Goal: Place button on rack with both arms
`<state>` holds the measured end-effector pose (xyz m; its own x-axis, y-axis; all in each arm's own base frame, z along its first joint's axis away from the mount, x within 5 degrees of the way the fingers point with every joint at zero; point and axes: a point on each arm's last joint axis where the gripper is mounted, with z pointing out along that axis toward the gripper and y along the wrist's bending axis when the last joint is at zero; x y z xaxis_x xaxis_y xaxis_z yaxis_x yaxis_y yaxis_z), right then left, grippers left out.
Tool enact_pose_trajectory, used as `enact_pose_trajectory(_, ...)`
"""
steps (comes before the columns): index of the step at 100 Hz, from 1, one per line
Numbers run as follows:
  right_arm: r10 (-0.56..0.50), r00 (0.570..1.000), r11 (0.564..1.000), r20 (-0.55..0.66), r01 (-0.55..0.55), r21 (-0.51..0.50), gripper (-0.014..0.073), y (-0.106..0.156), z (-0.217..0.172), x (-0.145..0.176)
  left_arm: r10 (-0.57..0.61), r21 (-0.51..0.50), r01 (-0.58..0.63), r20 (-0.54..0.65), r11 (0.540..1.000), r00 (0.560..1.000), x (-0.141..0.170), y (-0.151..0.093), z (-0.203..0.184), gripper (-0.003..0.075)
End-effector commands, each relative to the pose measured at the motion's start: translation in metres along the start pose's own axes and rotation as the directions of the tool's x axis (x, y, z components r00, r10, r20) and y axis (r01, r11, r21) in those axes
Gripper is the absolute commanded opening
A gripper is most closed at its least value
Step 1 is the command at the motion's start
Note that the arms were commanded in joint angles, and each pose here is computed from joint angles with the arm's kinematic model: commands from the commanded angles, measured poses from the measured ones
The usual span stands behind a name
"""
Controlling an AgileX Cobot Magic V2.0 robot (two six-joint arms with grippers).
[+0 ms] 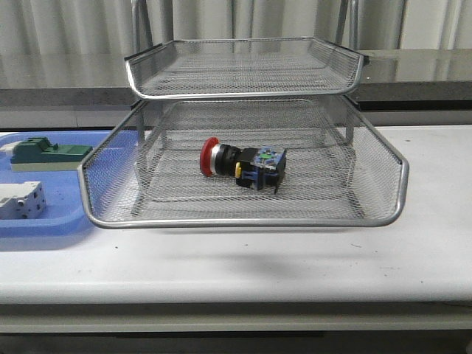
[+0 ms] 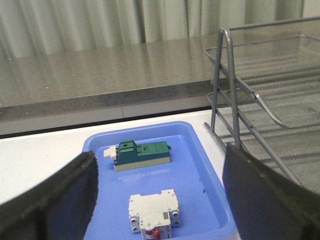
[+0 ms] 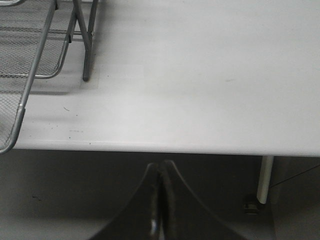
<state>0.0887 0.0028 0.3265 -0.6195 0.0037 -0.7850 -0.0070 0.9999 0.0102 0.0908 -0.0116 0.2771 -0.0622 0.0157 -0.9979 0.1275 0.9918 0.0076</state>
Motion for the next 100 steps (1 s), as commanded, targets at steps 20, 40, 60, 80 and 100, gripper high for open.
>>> enact_pose_trajectory(20, -0.008, 0.996, 1.0, 0.091, 0.008, 0.003, -0.0068, -0.0004, -0.0079, -0.0132, -0.067, -0.1, 0.085, 0.173, 0.991, 0.983, -0.0055, 0.0099, -0.0081, 0.051)
enact_pose_trajectory(40, -0.008, 0.996, 1.0, 0.091, 0.008, 0.003, -0.0068, -0.0004, -0.0079, -0.0132, -0.067, -0.1, 0.085, 0.173, 0.991, 0.983, -0.0055, 0.0099, -0.0081, 0.0396)
enact_pose_trajectory(60, -0.008, 0.996, 1.0, 0.091, 0.008, 0.003, -0.0068, -0.0004, -0.0079, -0.0132, -0.067, -0.1, 0.085, 0.172, 0.991, 0.983, -0.0049, 0.0099, -0.008, 0.0092)
enact_pose_trajectory(80, -0.008, 0.996, 1.0, 0.091, 0.008, 0.003, -0.0068, -0.0004, -0.0079, -0.0132, -0.068, -0.097, 0.085, 0.167, 0.992, 0.984, -0.0045, 0.0096, -0.0079, -0.002)
enact_pose_trajectory(100, -0.008, 0.996, 1.0, 0.091, 0.008, 0.003, -0.0068, -0.0004, -0.0079, -0.0132, -0.068, -0.097, 0.085, 0.167, 0.992, 0.984, -0.0045, 0.0096, -0.0079, -0.002)
